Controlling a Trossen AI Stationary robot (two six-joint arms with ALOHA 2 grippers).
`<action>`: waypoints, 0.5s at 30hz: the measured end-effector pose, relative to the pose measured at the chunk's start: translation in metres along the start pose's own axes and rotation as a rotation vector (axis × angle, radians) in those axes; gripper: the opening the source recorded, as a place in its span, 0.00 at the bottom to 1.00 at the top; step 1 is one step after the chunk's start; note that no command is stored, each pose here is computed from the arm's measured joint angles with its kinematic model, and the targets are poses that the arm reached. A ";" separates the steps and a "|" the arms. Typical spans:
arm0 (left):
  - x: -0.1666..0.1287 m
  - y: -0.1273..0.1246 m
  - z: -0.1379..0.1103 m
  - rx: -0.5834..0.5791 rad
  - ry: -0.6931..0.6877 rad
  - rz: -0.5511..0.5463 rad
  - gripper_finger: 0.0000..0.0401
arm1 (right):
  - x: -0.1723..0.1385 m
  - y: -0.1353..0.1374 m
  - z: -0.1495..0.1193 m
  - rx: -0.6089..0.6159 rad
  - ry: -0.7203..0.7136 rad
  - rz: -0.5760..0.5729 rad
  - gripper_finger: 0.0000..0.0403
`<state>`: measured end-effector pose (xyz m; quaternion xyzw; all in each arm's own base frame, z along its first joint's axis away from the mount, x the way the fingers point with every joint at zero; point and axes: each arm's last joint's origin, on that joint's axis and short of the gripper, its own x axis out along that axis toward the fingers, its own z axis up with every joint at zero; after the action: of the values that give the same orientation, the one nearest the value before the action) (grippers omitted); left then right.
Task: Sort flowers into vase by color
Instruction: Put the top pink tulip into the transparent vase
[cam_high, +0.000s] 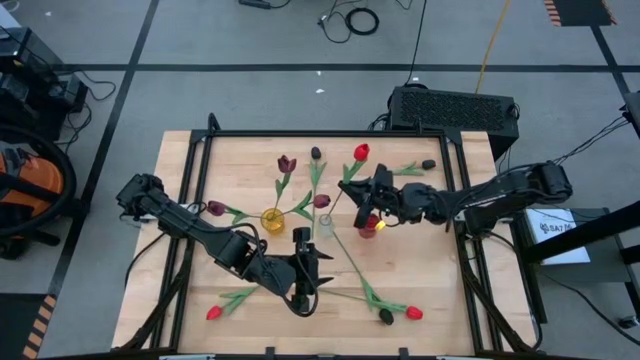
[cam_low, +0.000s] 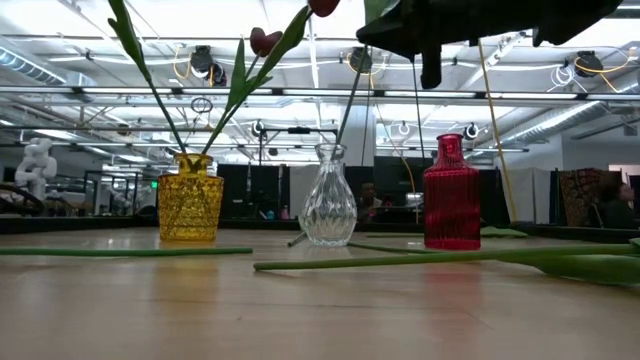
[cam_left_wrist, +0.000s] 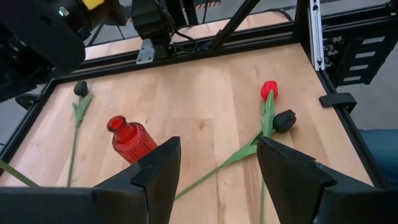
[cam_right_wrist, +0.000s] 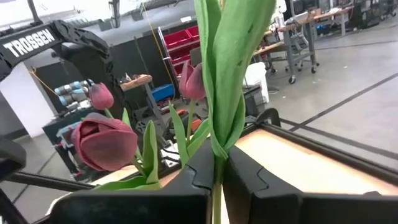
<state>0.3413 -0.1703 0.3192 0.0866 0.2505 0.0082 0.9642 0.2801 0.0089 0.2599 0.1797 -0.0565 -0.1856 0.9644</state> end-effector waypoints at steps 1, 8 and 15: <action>0.000 0.000 0.000 0.000 0.000 0.000 0.55 | 0.000 0.000 -0.001 -0.003 0.007 0.000 0.03; 0.000 0.000 0.000 -0.001 -0.001 0.000 0.55 | 0.005 0.000 -0.012 0.004 0.054 0.037 0.14; 0.000 0.000 0.000 0.002 0.004 -0.006 0.55 | 0.005 -0.001 -0.015 -0.030 0.102 0.067 0.36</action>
<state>0.3411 -0.1703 0.3189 0.0869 0.2526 0.0054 0.9637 0.2870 0.0114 0.2458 0.1725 -0.0106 -0.1447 0.9743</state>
